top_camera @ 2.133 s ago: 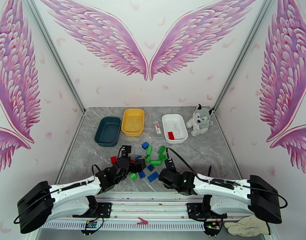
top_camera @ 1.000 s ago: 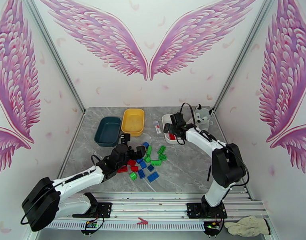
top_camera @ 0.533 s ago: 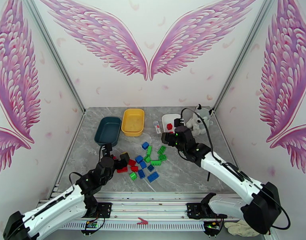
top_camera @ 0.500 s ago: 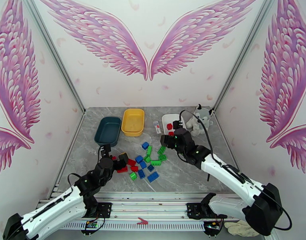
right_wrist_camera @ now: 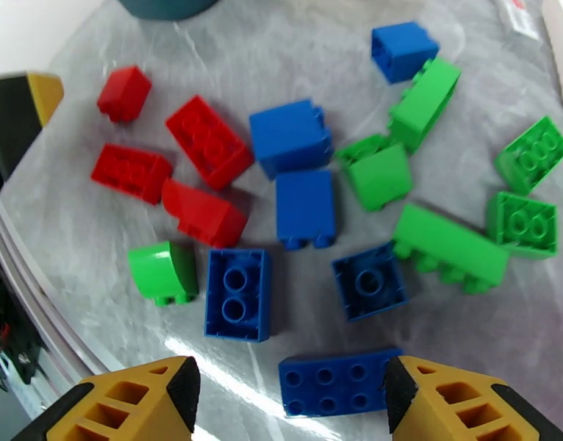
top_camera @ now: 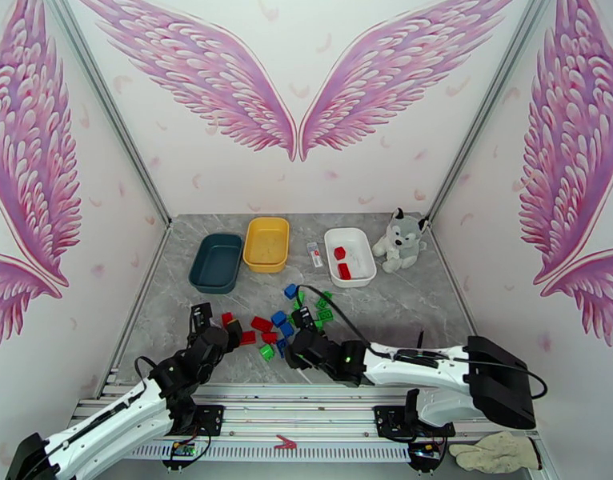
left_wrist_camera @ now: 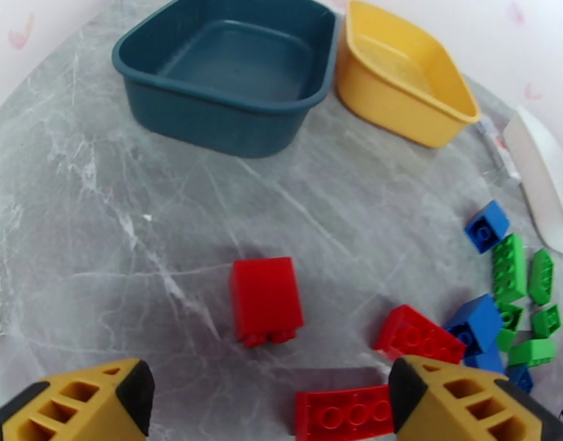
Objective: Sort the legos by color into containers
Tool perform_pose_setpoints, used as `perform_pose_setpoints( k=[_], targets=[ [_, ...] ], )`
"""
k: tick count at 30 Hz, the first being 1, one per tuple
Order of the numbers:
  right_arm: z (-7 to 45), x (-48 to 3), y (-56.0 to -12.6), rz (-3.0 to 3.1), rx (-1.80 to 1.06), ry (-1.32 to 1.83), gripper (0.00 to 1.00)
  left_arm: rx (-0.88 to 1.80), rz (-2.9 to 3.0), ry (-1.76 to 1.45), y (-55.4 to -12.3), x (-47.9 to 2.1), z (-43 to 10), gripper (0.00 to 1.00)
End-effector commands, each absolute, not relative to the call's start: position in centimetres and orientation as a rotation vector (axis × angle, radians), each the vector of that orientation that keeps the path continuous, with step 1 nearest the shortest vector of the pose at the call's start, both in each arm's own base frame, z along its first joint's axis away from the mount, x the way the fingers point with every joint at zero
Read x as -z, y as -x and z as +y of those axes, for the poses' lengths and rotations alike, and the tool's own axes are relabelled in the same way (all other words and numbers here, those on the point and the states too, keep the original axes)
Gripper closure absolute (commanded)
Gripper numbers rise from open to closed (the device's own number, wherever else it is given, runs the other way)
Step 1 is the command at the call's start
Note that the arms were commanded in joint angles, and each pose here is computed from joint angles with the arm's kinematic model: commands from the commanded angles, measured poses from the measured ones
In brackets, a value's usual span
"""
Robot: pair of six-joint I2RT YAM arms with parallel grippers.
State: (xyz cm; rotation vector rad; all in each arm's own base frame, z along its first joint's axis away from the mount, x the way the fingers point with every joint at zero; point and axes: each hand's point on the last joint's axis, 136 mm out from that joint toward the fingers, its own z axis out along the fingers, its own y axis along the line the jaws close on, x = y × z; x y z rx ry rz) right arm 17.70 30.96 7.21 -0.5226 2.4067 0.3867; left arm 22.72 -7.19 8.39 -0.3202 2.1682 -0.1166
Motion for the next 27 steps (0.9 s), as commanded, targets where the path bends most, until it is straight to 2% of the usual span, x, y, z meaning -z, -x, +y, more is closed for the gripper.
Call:
perform_pose_setpoints(
  k=[1, 22, 27],
  targets=[
    [32.3, -8.1, -18.5, 2.368, -0.359, 0.465, 0.24, 0.111, 2.142, 0.335, -24.1, -9.9, -7.3, 0.13],
    [29.2, -10.0, -18.2, 2.342, -0.361, 0.355, 0.19, 0.011, 2.327, 0.307, -29.3, -5.0, -8.7, 0.33],
    [28.7, -10.4, -18.3, 2.331, -0.360, 0.344, 0.18, -0.011, 2.368, 0.301, -30.1, -3.2, -9.0, 0.44]
  ],
)
